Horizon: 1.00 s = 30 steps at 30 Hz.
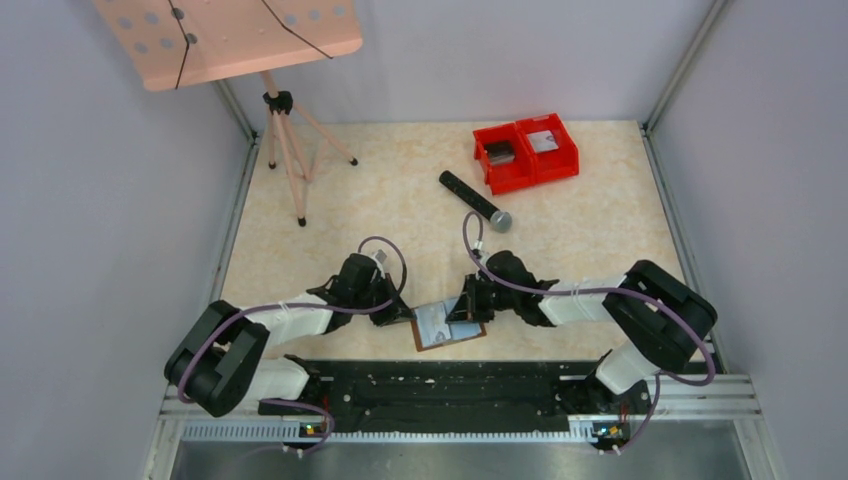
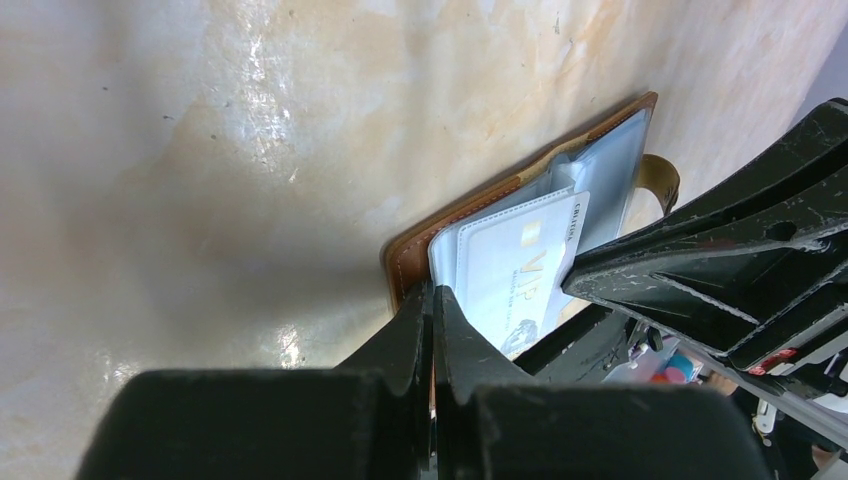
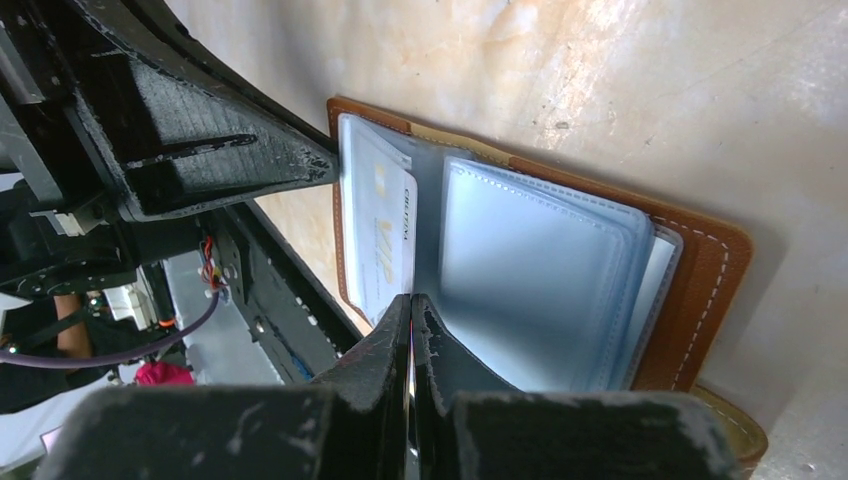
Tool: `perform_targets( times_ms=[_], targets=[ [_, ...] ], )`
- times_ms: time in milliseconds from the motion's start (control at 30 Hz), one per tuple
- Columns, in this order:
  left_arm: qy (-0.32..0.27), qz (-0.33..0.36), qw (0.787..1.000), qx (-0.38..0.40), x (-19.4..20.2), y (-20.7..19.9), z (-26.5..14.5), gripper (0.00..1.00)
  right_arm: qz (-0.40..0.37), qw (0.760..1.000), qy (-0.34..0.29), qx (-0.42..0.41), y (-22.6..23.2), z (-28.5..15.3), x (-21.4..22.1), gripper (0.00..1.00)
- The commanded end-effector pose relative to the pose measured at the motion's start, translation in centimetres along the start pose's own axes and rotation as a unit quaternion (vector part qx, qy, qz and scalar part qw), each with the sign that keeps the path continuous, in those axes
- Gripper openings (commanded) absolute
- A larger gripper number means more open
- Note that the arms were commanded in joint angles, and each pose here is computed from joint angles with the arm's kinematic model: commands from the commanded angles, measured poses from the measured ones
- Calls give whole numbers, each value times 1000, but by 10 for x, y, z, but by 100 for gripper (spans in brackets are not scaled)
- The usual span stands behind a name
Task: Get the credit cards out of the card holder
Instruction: Remove the credit card from the card holder.
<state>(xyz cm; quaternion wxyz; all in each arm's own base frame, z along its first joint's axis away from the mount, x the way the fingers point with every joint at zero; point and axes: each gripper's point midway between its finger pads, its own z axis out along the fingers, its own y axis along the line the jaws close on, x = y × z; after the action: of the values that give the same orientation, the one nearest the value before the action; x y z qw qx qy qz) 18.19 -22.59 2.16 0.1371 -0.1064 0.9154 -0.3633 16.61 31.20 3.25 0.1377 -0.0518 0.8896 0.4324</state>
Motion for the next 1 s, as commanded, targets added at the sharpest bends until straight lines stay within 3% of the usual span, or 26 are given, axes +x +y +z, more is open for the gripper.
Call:
perform_targets(
  times_ms=[0,433,667,967],
  targets=[
    [2,1,999,-41,3,19,3,0,-12,1000,-19,-22,10,-4,-10,0],
    [1,2,999,-40,3,18,1,0,-8,1000,-29,-1,-3,-16,-13,0],
    [3,-1,1000,-29,5,15,2,0,-6,999,-24,-32,8,-11,-15,0],
    [6,-5,1000,-20,7,14,3,0,11,999,-18,-49,12,0,-18,9]
  ],
)
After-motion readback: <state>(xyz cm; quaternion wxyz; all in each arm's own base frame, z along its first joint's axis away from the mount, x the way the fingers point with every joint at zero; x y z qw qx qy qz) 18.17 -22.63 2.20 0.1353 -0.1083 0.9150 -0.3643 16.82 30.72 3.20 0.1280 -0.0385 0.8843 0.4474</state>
